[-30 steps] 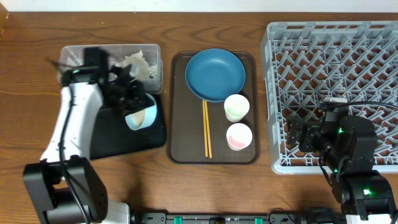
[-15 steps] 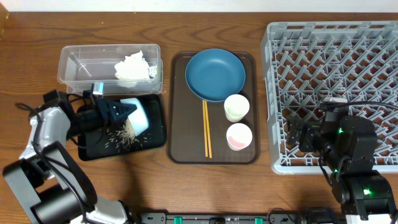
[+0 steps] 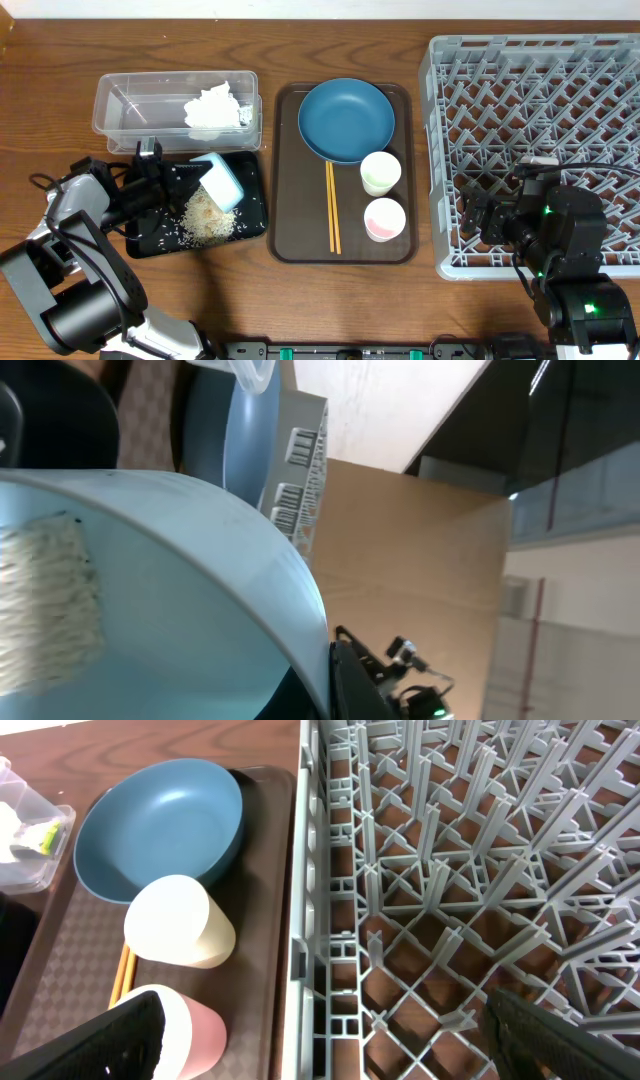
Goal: Sort waste into correct bins and load items into the dishwasher rack
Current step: 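Tip the bowl over the black tray to dump the rice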
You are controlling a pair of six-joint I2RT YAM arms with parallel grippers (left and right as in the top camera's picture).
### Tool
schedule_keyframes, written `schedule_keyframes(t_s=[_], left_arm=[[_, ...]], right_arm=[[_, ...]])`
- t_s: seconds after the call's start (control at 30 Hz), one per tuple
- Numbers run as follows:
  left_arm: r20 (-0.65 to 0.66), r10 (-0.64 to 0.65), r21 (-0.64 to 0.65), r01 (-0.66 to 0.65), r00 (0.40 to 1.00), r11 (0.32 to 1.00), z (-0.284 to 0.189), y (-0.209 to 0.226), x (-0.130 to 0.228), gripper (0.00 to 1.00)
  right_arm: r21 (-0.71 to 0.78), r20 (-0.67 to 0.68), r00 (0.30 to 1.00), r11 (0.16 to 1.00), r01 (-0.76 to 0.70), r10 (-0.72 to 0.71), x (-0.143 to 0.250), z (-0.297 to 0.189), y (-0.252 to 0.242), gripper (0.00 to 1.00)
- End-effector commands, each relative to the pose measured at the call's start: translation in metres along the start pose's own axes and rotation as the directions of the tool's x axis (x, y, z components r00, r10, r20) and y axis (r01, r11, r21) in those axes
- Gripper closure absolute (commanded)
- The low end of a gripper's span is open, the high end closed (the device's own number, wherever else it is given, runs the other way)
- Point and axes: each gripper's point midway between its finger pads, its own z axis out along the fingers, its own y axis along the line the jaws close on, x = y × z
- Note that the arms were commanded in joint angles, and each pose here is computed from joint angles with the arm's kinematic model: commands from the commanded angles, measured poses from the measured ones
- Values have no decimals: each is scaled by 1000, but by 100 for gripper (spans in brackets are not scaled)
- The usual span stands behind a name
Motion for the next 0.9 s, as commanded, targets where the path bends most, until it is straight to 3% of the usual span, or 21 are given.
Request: schedule_keyframes(t_s=[0.0,0.13,0.23,0.33,0.43,0.5,0.6,0.73,0.8,0.87], left_arm=[[-4,-167,40,167,986,985,-1,-3,0,94],[-6,-239,39,239,971,970,-1,-3,-1,94],[5,-154,19,154,988,988,-1,0,-6,94],[38,-123,-106,127,992,986,-2,22,-12,94],[67,-175,-185,185,982,965,-4,37,-13,94],[53,-173,-132,179,984,975,-3,27,-13,94],[12,2,40,-2,1000,999,-1,-5,-14,94],[33,16,-37,-15,999,999,-2,8,-21,85],[30,-19,-19,20,999,1000,-2,5,-21,94],[17,43,40,-43,999,998,-2,-7,-19,94]], right_arm=[[-14,15,1000,1000,15,-15,-7,-4,5,1],[-14,16,1000,1000,15,-15,-7,-4,5,1],[-14,16,1000,1000,15,-15,-7,-4,5,1],[-14,16,1000,1000,15,-15,-7,-4,5,1],[-14,13,1000,1000,15,-15,-6,-4,5,1],[-14,12,1000,1000,14,-14,-6,-4,5,1],[-13,12,1000,1000,15,-14,-6,-4,4,1],[-13,11,1000,1000,15,-14,-6,-4,5,1],[-13,8,1000,1000,14,-14,-5,-4,4,1],[-13,7,1000,1000,14,-14,-5,-4,4,1]])
